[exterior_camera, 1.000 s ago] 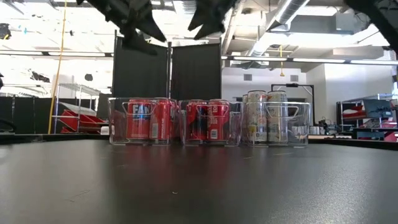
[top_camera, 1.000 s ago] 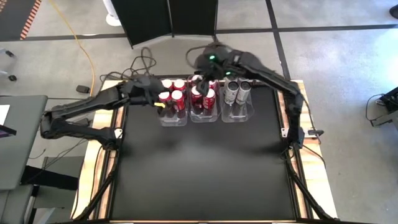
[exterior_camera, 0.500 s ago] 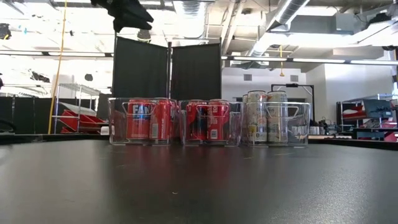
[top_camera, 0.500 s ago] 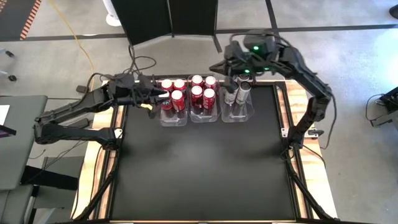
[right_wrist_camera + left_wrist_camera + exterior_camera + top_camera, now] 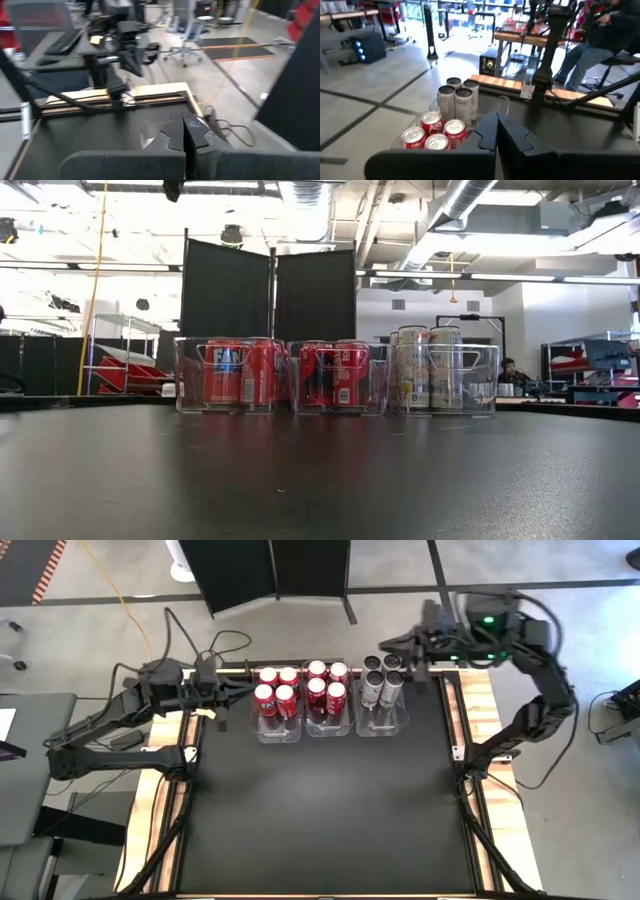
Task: Sort soda cans
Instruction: Return to Home Position
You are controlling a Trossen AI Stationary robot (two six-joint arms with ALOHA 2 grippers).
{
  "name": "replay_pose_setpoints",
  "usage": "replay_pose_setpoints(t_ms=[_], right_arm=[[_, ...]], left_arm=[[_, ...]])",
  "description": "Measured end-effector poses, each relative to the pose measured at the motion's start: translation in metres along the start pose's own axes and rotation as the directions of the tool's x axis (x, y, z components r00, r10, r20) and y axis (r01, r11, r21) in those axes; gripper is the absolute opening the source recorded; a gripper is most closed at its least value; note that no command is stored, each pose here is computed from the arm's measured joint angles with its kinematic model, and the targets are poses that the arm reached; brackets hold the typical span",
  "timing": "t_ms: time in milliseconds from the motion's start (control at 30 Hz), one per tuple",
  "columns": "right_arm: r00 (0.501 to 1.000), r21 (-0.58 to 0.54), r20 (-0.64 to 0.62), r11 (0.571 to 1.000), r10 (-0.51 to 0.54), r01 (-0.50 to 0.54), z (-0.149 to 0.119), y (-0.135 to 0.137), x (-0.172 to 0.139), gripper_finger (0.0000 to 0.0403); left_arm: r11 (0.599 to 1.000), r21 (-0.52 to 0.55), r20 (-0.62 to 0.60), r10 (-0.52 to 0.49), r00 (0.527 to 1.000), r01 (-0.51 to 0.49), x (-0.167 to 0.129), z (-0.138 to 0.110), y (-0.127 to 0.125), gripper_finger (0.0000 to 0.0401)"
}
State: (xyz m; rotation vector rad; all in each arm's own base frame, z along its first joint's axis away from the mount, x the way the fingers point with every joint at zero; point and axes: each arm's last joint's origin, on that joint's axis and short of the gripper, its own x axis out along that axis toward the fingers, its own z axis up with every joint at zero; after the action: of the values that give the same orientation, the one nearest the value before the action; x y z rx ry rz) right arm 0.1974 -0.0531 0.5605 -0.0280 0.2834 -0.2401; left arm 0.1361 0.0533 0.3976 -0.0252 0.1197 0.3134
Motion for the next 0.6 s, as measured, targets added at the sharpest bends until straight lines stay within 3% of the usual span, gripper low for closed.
replay_pose_setpoints(t_ms=[133,333,600], right_arm=[[0.998,0.010,0.006,0.998,-0.068,0.068,-0.005,0.002,-0.025,0.0001],[0.997,0.051,0.047,0.997,-0.060,0.058,-0.035,0.006,-0.035,0.0001],[0.960,0.075,0.281,0.997,0.009,-0.031,-0.098,0.022,-0.028,0.0003]], left_arm=[[1.000,0.004,0.018,-0.020,1.000,0.020,-0.006,0.002,-0.003,0.0001],[0.999,0.020,0.000,-0.043,0.999,0.043,0.000,0.000,-0.006,0.0001],[0.997,0.037,0.022,-0.070,0.997,0.070,0.011,0.002,-0.010,0.0000]])
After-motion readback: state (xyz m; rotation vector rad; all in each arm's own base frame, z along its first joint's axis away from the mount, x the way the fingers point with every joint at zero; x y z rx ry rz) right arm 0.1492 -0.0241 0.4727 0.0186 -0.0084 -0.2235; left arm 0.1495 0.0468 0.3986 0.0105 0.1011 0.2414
